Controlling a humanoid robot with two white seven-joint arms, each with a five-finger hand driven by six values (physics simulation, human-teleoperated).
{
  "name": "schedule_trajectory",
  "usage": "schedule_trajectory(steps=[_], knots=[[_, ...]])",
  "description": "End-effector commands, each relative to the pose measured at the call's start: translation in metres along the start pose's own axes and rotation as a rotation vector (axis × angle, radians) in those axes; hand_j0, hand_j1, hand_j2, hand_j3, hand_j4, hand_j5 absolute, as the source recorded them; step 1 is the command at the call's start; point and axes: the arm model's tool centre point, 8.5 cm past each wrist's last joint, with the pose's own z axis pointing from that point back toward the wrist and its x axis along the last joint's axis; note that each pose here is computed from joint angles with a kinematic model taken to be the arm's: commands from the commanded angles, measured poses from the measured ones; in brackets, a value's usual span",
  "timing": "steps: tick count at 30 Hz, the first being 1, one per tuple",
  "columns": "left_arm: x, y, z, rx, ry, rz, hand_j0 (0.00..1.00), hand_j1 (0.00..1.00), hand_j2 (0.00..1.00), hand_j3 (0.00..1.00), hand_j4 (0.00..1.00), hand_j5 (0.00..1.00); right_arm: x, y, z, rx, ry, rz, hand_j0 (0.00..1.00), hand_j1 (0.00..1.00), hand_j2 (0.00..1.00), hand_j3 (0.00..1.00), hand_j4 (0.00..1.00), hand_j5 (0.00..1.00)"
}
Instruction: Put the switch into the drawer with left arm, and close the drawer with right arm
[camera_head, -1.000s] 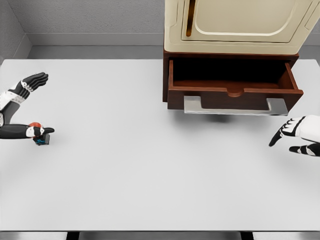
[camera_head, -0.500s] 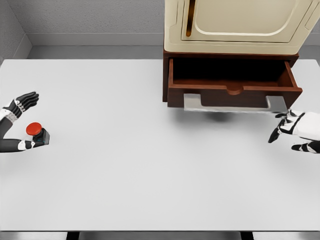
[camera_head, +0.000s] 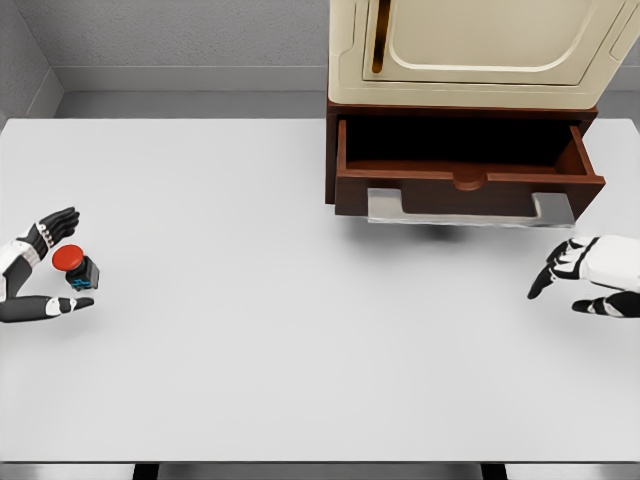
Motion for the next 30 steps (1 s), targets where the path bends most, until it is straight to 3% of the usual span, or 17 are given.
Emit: schedule_trajectory(steps=[1,17,22,25,28,30], knots=[[-0.004,0.001,0.002,0.009,0.011,0.005,1.00,1.00,1.00,1.00,1.00,1.00,0.001,0.001,0.000,0.004,-0.007,-0.010,0.59,0.59,0.59,0.59,0.59,0.59],[-0.019,-0.001,-0.007,0.027,0.038,-0.017,0.98,0.98,0.98,0.98,0.98,0.98,0.000,-0.003,0.005,0.017,0.008,0.002,0.58,0.58,0.58,0.58,0.58,0.58],[-0.024,-0.005,-0.005,0.022,0.053,-0.021,0.91,0.91,0.91,0.91,0.91,0.91,-0.001,0.001,0.005,0.020,0.009,-0.010,0.61,0.61,0.61,0.61,0.61,0.61],[-0.023,-0.002,-0.007,0.027,0.048,-0.025,0.78,0.78,0.78,0.78,0.78,0.78,-0.001,0.008,0.005,0.038,0.008,-0.025,0.62,0.62,0.62,0.62,0.62,0.62],[-0.023,-0.001,-0.006,0.031,0.050,-0.026,0.70,0.70,0.70,0.70,0.70,0.70,-0.002,0.004,0.010,0.045,0.022,-0.014,0.64,0.64,0.64,0.64,0.64,0.64],[-0.025,0.000,-0.005,0.032,0.056,-0.026,0.70,0.70,0.70,0.70,0.70,0.70,-0.002,0.009,0.009,0.054,0.020,-0.025,0.64,0.64,0.64,0.64,0.64,0.64]])
